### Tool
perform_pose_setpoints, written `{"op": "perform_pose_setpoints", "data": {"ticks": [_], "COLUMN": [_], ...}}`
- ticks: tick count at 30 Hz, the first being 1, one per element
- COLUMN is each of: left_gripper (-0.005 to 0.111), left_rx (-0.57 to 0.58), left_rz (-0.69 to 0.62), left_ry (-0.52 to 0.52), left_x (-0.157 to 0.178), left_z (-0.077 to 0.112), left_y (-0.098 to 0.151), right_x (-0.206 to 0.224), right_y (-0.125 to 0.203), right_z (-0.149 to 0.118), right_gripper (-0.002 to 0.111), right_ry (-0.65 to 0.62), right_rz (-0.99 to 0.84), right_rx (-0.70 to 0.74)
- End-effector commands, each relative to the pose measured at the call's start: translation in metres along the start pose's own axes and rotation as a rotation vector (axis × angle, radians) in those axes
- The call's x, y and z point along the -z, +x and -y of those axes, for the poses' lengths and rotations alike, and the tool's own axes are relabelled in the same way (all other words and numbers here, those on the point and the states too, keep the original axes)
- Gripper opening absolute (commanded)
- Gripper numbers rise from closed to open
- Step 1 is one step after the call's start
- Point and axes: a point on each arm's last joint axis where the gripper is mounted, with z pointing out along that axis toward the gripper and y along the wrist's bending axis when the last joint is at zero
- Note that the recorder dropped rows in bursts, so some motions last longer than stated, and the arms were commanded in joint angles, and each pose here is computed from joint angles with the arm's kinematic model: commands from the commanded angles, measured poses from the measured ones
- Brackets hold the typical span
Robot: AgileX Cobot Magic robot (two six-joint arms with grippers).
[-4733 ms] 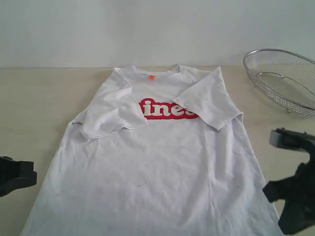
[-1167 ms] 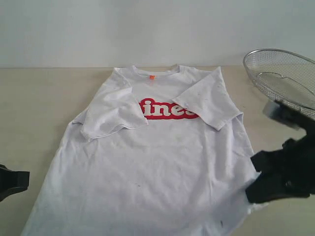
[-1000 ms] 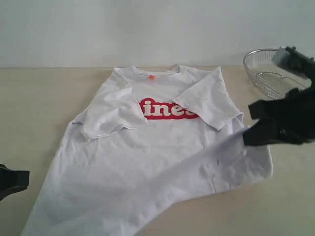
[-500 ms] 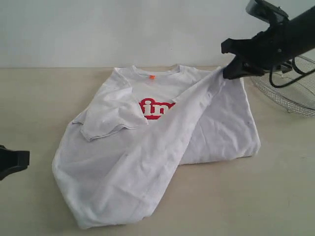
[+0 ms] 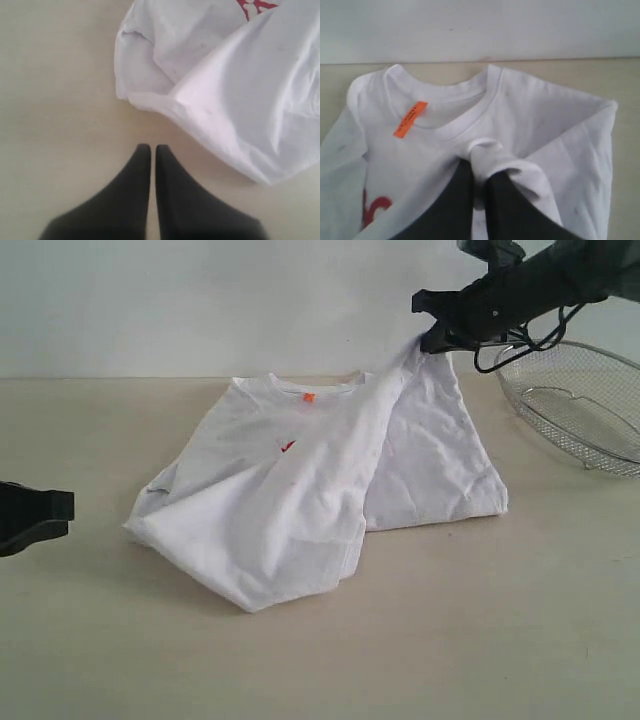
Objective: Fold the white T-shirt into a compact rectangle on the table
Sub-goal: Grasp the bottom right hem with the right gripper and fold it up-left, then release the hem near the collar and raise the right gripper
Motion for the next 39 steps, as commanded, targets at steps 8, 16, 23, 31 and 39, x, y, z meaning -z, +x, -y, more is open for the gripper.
{"op": "perform_pose_setpoints", "data": {"ticks": [8,16,23,31,39], "left_gripper": [0.004,0.004,0.004,0.004,0.004], "left_rx": [0.003,0.003,-0.008,-0.004,0.001], "left_rz": [-0.041,-0.054,-0.054,-0.090,-0.258], "left_ry": [0.045,0.060,0.060,0.086,0.147], "left_x": [-0.002,-0.002,-0.002,-0.004,-0.037], "left_z": [0.004,0.006,0.006,0.007,0.003], "left_y": [0.002,0.003,0.003,0.007,0.025], "right_x": [-0.040,-0.049,-0.042,0.007,0.023], "right_y": [0.002,0.010,0.001,-0.020,-0.017], "right_z": [0.034,0.042,0.035,0.004,-0.006], "right_gripper": [0.000,0.010,0.091,0.030,0.000], "right_ry": [0.141,0.155,0.144,0.126,0.086], "right_rz": [-0.013,-0.037,-0.027,-0.191,-0.294], "right_rx": [-0.062,-0.028,-0.032,0.003,0.146]}}
